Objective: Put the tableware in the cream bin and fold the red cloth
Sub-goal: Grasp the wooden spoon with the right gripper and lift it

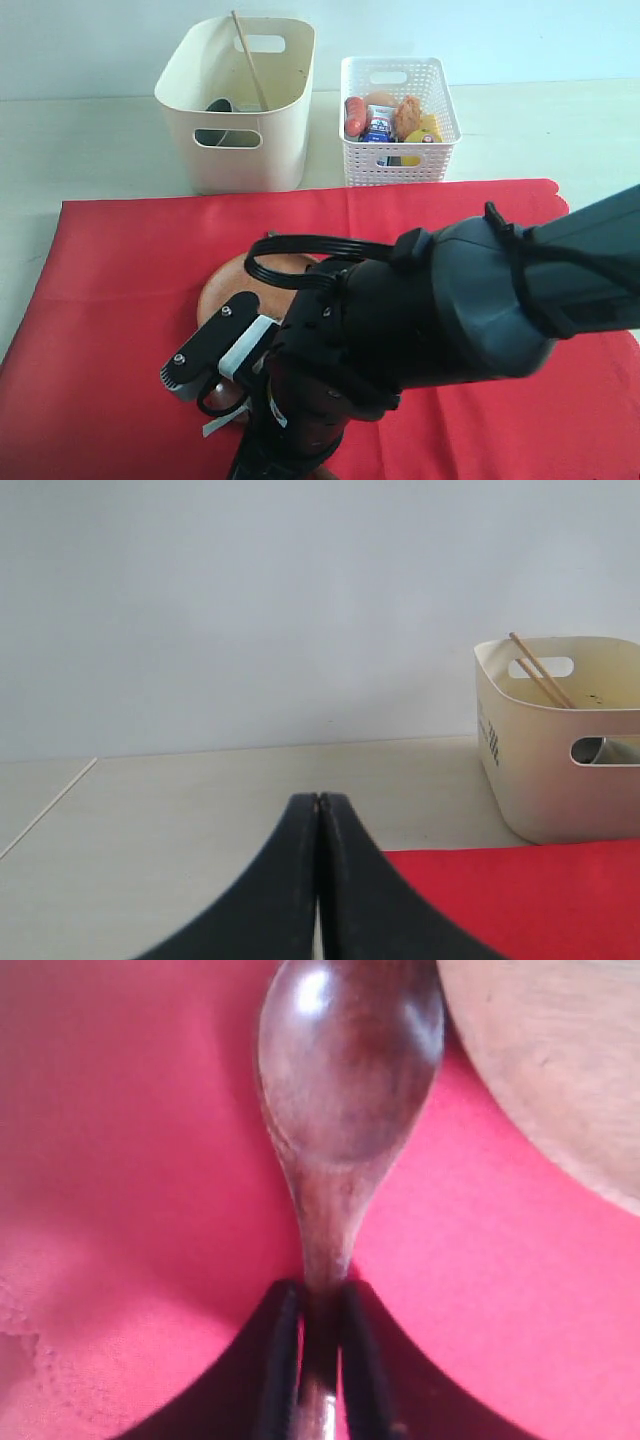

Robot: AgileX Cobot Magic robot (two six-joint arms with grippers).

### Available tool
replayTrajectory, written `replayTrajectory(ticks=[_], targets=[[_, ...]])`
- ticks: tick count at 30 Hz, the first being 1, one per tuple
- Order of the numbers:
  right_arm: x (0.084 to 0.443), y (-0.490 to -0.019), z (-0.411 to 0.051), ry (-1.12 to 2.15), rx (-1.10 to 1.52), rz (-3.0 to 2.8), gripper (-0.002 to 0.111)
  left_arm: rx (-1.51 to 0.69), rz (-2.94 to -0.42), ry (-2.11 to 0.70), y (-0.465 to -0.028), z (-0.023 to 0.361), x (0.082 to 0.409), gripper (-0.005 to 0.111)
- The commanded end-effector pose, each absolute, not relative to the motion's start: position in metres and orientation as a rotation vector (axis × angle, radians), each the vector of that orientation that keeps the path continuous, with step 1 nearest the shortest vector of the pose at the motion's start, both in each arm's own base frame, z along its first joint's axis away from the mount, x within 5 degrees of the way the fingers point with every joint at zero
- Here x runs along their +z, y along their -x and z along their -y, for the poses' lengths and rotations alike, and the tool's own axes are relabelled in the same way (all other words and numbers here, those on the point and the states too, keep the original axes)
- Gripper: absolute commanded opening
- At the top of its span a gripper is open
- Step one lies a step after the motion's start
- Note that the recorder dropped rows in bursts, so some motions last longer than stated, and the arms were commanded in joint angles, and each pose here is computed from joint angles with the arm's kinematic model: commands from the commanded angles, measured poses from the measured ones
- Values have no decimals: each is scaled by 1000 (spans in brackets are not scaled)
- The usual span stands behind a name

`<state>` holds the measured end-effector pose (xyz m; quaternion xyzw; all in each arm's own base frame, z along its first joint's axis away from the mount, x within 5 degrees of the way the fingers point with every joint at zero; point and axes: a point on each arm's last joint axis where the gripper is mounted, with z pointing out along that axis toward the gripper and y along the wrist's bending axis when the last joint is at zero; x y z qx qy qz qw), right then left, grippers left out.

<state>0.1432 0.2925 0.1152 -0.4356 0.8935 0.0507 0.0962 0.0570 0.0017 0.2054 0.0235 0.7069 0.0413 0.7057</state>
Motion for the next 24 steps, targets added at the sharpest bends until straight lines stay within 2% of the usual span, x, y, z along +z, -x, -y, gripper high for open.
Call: replayTrajectory(ticks=[1,7,16,19,24], targets=[[119,-142,-292,1282,165,-2643,0,92,-1566,-49,-56,-2,206,0],[152,-142,-293,1284,259,-2526,0,92,-1566,-49,-56,-2,206,0],[175,-150,-310,1242,442,-2272,0,92,-1566,-49,-56,-2,206,0],[190,-160,-319,1301,402,-2149,0,92,-1566,-49,-56,-2,206,0],[223,-198,-322,1211,370,-2057,0,92,-1566,-49,-56,-2,206,0]])
